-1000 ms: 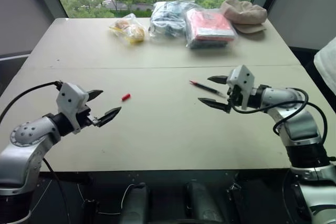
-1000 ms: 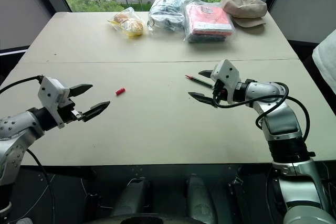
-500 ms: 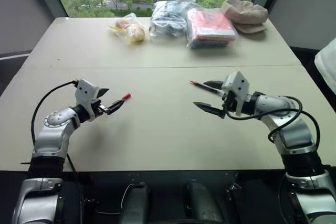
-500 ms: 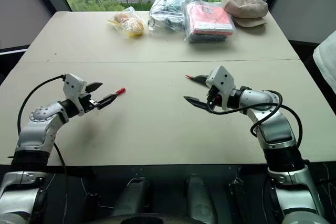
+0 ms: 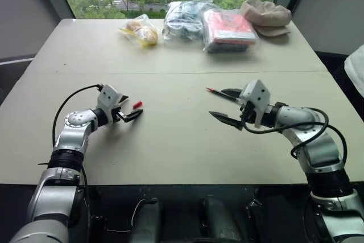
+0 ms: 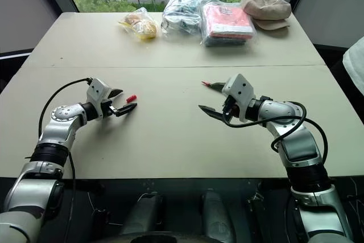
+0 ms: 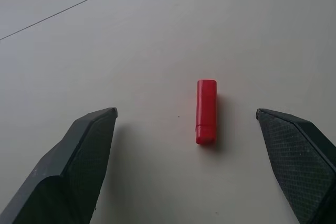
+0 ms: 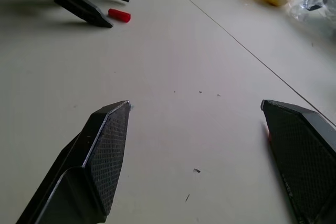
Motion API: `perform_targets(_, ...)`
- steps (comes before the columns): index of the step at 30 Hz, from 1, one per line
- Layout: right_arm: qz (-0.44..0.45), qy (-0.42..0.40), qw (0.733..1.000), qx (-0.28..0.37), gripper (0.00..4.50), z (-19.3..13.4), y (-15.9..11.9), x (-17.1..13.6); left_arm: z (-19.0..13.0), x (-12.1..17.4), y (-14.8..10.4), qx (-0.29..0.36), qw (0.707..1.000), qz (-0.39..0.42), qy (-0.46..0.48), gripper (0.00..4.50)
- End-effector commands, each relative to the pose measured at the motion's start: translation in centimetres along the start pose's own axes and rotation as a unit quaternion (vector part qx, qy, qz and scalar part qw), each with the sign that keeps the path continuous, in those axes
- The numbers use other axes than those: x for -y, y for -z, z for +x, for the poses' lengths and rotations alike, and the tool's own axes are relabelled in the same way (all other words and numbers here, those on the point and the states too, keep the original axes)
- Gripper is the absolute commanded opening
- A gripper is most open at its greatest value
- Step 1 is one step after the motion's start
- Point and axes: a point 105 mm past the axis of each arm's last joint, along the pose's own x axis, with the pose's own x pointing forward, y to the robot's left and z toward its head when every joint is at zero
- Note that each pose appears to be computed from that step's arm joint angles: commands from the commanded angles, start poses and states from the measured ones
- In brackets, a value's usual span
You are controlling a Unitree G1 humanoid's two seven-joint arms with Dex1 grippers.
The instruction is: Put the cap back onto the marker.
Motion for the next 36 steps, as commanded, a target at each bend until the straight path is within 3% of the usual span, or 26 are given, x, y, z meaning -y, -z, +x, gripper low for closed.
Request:
perform_targets(1, -0.015, 0.016, 1.000, 0.020, 4.12, -0.6, -1.3, 0.2, 0.3, -0.2, 0.4, -0.017, 1.000, 0.004, 0.003, 4.43)
perform_targets(7, -0.015, 0.029, 0.999, 0.018, 4.12, -0.9, -1.2, 0.1, 1.1, -0.3, 0.1, -0.022, 1.000, -0.001, 0.018, 4.43)
perform_targets(8, -0.015, 0.030, 0.999, 0.018, 4.12, -0.9, -1.2, 0.1, 1.2, -0.3, 0.1, -0.023, 1.000, -0.001, 0.020, 4.20)
perform_targets(10, -0.015, 0.033, 0.999, 0.018, 4.12, -1.0, -1.2, 0.1, 1.3, -0.2, 0.2, -0.025, 0.999, -0.001, 0.025, 3.61)
perform_targets(17, -0.015, 0.041, 0.999, 0.015, 4.12, -1.1, -1.1, 0.2, 1.5, 0.2, 0.4, -0.029, 0.999, 0.005, 0.040, 0.12)
perform_targets(27, -0.011, 0.040, 0.999, 0.018, 4.12, -0.6, -0.9, 0.5, 0.7, -0.1, 0.3, -0.022, 0.999, 0.001, 0.035, 0.05)
perform_targets(36, 0.019, 0.056, 0.998, 0.018, 4.12, 0.7, 0.7, 4.8, -2.2, 1.3, -4.3, 0.043, 0.998, 0.041, 0.024, 0.05)
